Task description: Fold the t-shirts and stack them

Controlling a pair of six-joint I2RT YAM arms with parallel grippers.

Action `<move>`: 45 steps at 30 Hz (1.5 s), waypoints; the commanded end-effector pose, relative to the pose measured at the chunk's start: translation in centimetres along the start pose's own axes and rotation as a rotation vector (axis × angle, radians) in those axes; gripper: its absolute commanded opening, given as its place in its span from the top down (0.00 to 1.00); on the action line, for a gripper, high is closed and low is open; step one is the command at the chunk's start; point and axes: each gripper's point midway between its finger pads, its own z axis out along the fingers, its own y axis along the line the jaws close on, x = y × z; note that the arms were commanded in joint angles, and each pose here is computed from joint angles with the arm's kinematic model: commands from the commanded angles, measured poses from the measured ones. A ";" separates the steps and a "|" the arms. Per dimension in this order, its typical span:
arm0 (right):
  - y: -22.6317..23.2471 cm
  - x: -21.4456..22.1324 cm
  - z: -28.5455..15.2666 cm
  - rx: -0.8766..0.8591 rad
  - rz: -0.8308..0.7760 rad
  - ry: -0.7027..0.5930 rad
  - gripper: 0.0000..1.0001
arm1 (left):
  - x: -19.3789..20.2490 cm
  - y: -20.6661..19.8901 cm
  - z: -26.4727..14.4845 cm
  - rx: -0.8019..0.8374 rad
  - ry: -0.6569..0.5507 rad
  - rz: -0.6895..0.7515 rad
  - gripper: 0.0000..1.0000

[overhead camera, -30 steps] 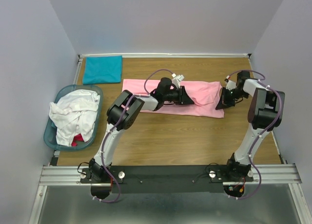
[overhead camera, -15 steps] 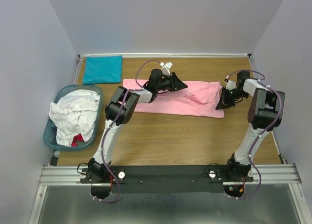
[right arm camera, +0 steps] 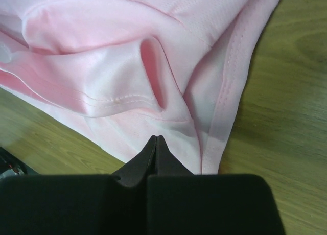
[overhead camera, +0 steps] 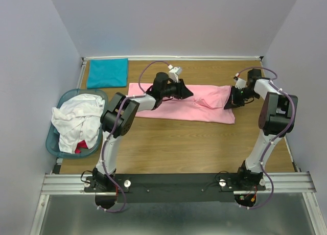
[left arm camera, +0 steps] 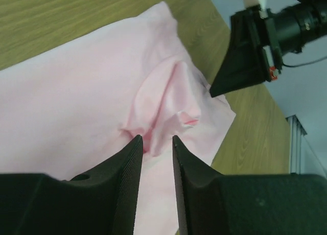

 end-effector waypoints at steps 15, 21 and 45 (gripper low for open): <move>0.8 -0.3 0.9 0.008 0.050 0.021 0.99 | 8.5 -5.5 4.9 0.017 0.380 0.692 1.00; 0.5 0.4 1.0 0.023 0.056 0.036 0.99 | 10.9 -3.4 5.7 -0.033 0.456 0.694 1.00; -2.5 3.5 2.8 0.119 0.051 0.125 0.99 | 1.9 3.2 7.8 -0.177 0.197 0.469 1.00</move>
